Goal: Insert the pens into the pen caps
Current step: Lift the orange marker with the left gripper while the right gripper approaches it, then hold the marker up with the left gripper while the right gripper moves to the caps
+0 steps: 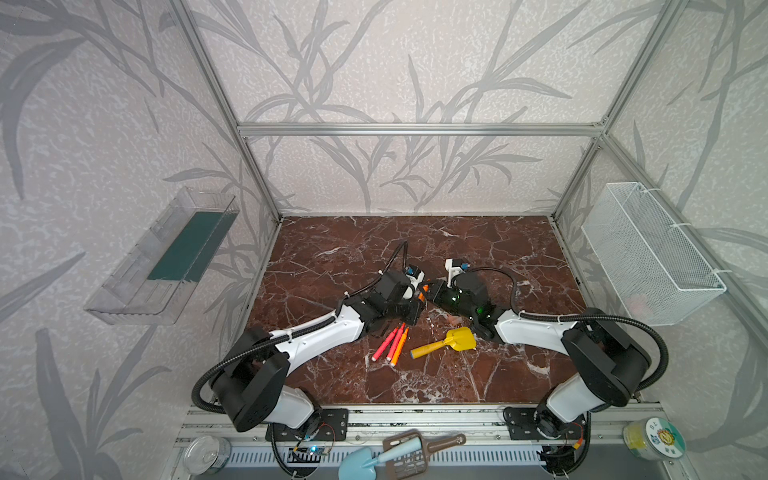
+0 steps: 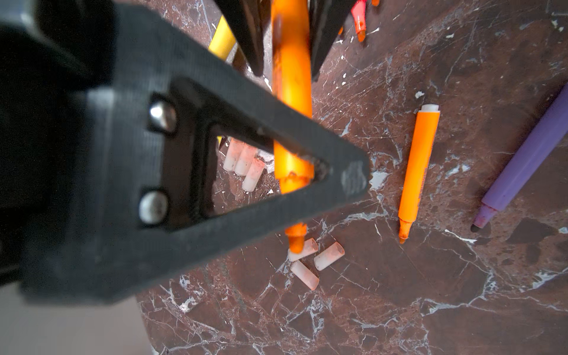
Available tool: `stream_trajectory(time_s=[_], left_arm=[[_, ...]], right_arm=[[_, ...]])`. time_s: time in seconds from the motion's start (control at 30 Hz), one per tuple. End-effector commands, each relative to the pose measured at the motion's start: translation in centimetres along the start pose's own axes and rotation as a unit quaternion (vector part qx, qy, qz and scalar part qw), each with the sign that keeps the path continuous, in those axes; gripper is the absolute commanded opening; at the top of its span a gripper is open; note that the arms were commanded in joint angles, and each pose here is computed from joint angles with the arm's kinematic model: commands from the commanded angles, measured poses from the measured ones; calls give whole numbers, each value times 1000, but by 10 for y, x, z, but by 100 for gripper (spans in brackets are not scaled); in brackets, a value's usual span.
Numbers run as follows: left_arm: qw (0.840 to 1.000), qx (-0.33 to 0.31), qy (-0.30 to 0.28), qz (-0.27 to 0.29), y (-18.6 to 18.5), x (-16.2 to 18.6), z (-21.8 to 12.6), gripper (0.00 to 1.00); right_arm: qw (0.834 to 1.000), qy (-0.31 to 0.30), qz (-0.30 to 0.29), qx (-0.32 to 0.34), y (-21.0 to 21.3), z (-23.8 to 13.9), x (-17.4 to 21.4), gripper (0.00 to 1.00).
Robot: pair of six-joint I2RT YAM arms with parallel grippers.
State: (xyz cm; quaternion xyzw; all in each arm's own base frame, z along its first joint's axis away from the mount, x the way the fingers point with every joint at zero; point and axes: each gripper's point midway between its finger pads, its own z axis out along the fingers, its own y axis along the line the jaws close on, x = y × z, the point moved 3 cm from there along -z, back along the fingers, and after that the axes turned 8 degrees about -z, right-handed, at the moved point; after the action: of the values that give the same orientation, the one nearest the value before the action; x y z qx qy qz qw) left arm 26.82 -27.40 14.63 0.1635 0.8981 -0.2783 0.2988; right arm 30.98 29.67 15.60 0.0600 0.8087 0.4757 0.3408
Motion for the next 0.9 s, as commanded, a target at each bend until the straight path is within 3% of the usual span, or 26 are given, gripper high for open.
stream_trajectory(time_s=[0.0,0.33,0.6,0.7,0.73,0.8,0.87], left_arm=[[1000,5,-9,9,-4,-7,0,29],[1000,6,-16,9,-4,-7,-3,34],[999,12,-31,8,-5,-8,-4,16],[999,7,-38,8,-3,-9,-7,6],[999,5,-41,8,-3,-10,-8,1],[998,-15,-54,6,3,-12,-11,0],[996,-49,-77,0,13,-16,-18,0]], right_arm=[[999,-17,4,-28,15,-5,-1,8],[998,-33,15,-48,24,-9,9,5],[997,-33,25,-58,25,-10,14,6],[998,-32,22,-56,24,-10,15,24],[998,-34,22,-55,23,-11,15,35],[998,-38,16,-46,20,-14,14,54],[999,-44,5,-28,18,-20,11,65]])
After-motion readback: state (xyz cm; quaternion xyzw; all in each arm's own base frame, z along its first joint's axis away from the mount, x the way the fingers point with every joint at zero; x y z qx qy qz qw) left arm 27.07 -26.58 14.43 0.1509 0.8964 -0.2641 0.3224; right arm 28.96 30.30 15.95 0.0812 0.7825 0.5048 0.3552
